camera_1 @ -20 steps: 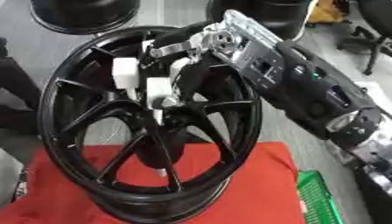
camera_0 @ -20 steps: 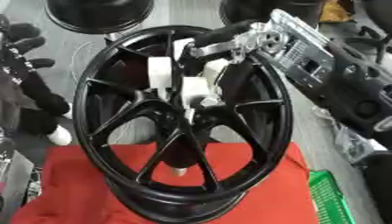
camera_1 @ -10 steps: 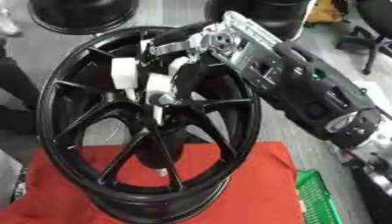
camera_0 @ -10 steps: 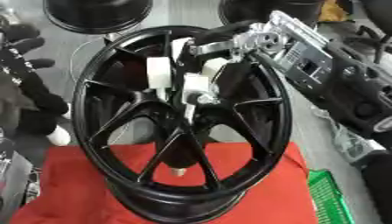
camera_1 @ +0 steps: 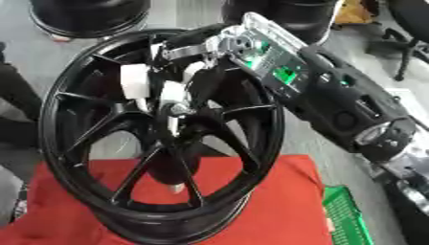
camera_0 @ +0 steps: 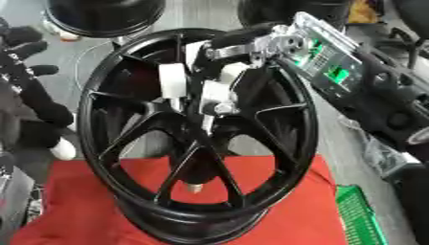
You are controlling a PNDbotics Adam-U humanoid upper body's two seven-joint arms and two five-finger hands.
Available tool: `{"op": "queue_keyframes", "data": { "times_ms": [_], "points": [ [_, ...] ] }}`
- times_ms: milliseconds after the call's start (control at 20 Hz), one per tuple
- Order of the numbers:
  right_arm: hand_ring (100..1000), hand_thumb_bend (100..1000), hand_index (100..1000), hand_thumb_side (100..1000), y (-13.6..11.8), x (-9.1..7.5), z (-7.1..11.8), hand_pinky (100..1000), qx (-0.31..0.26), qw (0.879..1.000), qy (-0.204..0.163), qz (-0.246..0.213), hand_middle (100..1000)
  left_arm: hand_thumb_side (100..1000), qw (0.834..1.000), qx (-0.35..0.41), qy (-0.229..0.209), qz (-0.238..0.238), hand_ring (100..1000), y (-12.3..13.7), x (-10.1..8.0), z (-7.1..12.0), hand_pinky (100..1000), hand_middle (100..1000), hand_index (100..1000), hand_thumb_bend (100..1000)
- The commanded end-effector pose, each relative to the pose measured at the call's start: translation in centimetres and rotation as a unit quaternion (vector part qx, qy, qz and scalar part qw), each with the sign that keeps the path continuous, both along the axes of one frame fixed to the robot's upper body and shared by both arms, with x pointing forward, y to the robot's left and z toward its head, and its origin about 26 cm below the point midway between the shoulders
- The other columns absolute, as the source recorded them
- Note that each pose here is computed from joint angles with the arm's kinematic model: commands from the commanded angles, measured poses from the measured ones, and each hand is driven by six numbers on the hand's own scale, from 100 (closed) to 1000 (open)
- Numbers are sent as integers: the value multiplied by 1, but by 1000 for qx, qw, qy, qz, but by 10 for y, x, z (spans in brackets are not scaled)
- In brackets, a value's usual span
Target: Pull the pin out of the wheel hub.
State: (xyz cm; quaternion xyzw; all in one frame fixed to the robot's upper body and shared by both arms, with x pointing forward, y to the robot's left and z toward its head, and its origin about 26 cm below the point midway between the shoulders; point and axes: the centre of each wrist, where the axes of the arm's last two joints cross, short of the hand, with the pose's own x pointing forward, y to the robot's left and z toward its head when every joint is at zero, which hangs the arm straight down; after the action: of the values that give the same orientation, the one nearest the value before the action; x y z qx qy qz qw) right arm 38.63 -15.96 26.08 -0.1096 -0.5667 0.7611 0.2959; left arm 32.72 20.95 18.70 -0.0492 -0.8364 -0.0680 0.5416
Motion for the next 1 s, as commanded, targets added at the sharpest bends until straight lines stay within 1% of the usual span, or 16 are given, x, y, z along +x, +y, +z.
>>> {"op": "queue_keyframes", "data": {
  "times_ms": [50, 200, 350, 500, 800, 1000],
  "points": [
    [638, 243, 626, 333, -7, -4, 21, 713, 13, 999, -32, -5, 428, 739, 1000, 6, -16, -5, 811, 0, -2, 8, 657, 704, 712, 154],
    [629, 235, 617, 329, -8, -5, 25, 711, 18, 999, -40, -7, 420, 741, 1000, 7, -15, -4, 812, 0, -2, 8, 656, 705, 712, 154],
    [623, 197, 612, 325, -11, -6, 28, 710, 27, 999, -45, -13, 414, 742, 1000, 8, -14, -5, 812, 0, -2, 8, 655, 705, 712, 153],
    [619, 179, 606, 315, -13, -8, 33, 710, 43, 998, -53, -16, 409, 741, 1000, 9, -14, -5, 813, 0, -2, 8, 655, 705, 712, 153],
    [611, 167, 588, 306, -17, -12, 43, 709, 63, 996, -66, -19, 397, 741, 1000, 10, -13, -6, 815, 0, -2, 7, 655, 706, 712, 152],
    [602, 153, 576, 292, -23, -16, 54, 706, 81, 993, -77, -25, 387, 742, 1000, 12, -12, -6, 816, 0, -2, 7, 654, 706, 712, 152]
  ]
}}
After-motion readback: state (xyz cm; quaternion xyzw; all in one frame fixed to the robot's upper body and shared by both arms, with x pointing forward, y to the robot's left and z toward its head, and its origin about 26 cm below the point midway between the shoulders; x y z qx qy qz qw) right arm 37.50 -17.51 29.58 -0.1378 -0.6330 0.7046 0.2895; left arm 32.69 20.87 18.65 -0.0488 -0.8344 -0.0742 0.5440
